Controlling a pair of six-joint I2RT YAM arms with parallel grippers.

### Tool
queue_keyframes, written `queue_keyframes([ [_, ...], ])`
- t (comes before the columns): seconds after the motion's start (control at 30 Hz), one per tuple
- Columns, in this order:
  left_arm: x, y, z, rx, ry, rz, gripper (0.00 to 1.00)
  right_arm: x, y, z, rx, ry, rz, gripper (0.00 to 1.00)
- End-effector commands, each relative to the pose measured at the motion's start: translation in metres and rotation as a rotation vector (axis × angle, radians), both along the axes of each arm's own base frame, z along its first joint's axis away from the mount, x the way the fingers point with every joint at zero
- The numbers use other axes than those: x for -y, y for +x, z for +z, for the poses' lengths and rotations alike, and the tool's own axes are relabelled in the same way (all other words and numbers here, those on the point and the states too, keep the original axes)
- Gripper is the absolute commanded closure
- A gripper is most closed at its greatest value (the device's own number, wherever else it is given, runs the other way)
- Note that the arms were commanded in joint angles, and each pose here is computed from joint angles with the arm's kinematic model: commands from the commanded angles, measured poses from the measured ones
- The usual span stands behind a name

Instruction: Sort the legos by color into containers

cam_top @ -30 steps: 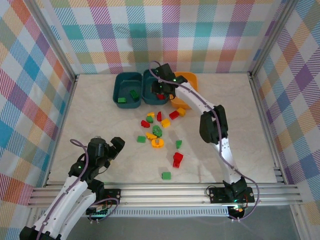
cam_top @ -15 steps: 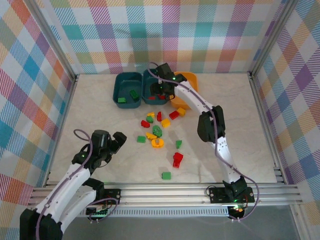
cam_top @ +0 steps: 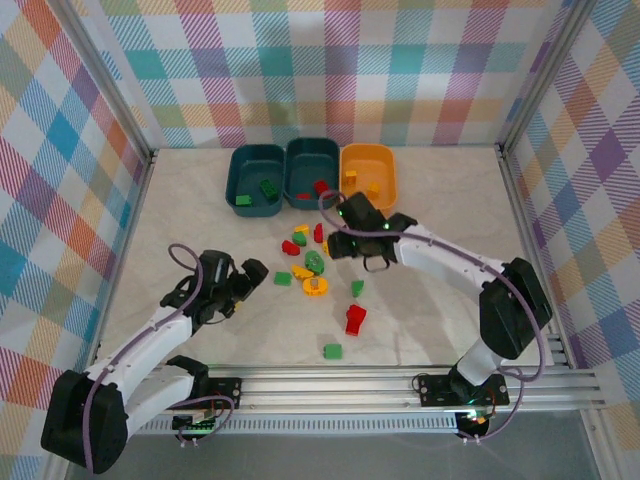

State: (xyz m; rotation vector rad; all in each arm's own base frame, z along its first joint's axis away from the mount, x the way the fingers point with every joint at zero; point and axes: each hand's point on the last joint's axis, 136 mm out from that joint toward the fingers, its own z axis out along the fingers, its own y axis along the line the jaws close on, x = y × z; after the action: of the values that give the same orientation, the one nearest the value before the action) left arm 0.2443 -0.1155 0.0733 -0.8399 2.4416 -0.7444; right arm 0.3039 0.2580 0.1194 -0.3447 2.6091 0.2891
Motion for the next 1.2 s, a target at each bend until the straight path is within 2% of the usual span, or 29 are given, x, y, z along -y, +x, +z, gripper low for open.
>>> queue_keyframes([
  [0.0, 0.013, -0.012, -0.004, 0.031, 0.0, -0.083, 0.0, 0.003, -0.025, -0.004, 0.002, 0.02, -0.01, 0.37],
  [0.17, 0.014, -0.032, -0.015, 0.041, 0.058, -0.113, 0.0, -0.009, -0.073, -0.013, 0.014, -0.053, 0.119, 0.41],
  [0.27, 0.009, -0.043, -0.026, 0.035, 0.037, -0.078, 0.0, -0.016, -0.09, -0.019, 0.022, -0.121, 0.178, 0.42],
  [0.4, 0.004, -0.055, -0.021, 0.045, 0.019, -0.07, 0.0, -0.03, -0.116, -0.02, 0.006, -0.133, 0.233, 0.42],
  [0.47, -0.001, -0.059, -0.017, 0.064, 0.023, -0.064, 0.0, -0.031, -0.129, -0.025, -0.033, -0.133, 0.195, 0.41],
  [0.6, -0.004, -0.061, -0.01, 0.1, 0.006, -0.052, 0.0, -0.016, -0.155, -0.042, -0.126, -0.153, -0.019, 0.38],
  [0.73, -0.003, -0.061, -0.011, 0.098, -0.001, -0.054, 0.0, -0.016, -0.179, -0.057, -0.191, -0.149, -0.142, 0.37],
  [0.93, -0.002, -0.061, -0.018, 0.068, 0.014, -0.057, 0.0, -0.043, -0.202, -0.076, -0.271, -0.145, -0.122, 0.37],
  [1.17, -0.003, -0.063, -0.019, 0.07, 0.024, -0.066, 0.0, -0.038, -0.212, -0.091, -0.332, -0.192, -0.164, 0.39],
])
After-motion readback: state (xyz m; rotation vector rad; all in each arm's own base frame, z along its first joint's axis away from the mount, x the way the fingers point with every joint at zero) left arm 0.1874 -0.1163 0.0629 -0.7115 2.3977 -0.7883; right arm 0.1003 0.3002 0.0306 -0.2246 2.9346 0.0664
